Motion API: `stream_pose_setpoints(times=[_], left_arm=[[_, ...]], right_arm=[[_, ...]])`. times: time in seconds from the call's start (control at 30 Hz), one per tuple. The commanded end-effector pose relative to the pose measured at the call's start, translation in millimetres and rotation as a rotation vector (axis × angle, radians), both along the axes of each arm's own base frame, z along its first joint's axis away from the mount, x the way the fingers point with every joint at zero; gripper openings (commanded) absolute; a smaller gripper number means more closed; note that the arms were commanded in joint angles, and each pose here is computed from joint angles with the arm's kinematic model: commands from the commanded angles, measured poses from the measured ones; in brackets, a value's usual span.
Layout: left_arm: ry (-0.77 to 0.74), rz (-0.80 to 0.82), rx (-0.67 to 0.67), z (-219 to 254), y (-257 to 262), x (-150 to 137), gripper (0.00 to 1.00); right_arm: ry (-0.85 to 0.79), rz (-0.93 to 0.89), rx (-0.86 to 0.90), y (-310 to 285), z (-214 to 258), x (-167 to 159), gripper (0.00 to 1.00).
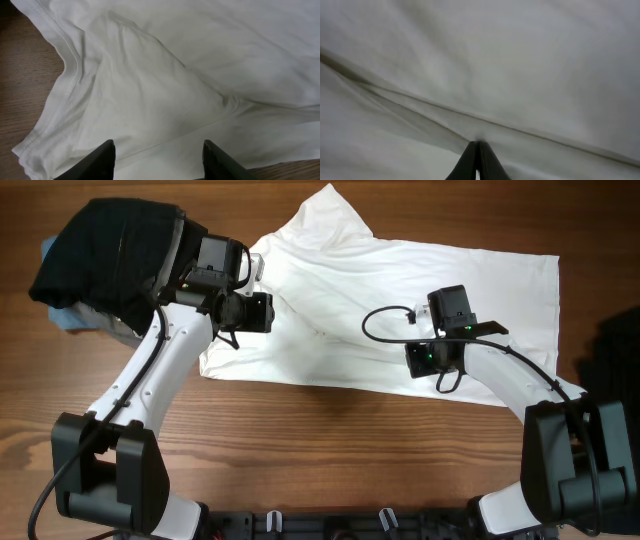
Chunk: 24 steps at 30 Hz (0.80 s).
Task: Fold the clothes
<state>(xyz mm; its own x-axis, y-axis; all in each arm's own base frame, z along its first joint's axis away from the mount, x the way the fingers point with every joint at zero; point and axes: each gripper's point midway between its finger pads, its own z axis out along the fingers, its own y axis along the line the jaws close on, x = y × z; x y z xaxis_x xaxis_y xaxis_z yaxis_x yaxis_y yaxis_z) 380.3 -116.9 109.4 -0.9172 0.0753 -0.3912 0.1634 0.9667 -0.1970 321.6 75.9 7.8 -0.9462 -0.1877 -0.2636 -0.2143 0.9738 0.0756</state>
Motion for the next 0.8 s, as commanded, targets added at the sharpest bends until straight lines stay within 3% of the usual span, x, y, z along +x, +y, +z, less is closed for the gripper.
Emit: stream_pose_setpoints(times=[0.0,0.37,0.4,0.43,0.47,0.63,0.77], left_arm=[[-0.006,-0.020,-0.002,0.6,-3.5,3.6,0.56],[-0.007,-0.021,-0.003,0.6,-3.6,3.8,0.56],[-0.007,-0.021,-0.003,0.6,-3.6,3.8,0.56],[-0.007,-0.021,-0.003,0.6,-3.6,3.8,0.56],[-0.007,-0.021,-0.003,0.6,-3.6,3.8,0.56],[-0.002,-0.021,-0.002,-0.5,-3.6,2.7,0.67],[-0.016,-0.131,0.014,-10.4,-13.6,5.6,0.68]], right_arm=[[-0.009,-0.051,-0.044,-8.2,-1.9,5.4,0.04],[-0.260,-0.153,0.054,2.8,32.8,69.9,0.04],[-0.278,-0.151,0.057,3.3,35.1,73.6,0.13],[-0.294,-0.155,0.050,2.0,36.9,76.9,0.53],[-0.304,-0.166,0.035,-1.6,37.7,78.8,0.59],[-0.285,-0.200,0.027,-10.5,37.1,75.0,0.60],[-0.225,-0.143,0.100,4.2,43.4,57.4,0.60]])
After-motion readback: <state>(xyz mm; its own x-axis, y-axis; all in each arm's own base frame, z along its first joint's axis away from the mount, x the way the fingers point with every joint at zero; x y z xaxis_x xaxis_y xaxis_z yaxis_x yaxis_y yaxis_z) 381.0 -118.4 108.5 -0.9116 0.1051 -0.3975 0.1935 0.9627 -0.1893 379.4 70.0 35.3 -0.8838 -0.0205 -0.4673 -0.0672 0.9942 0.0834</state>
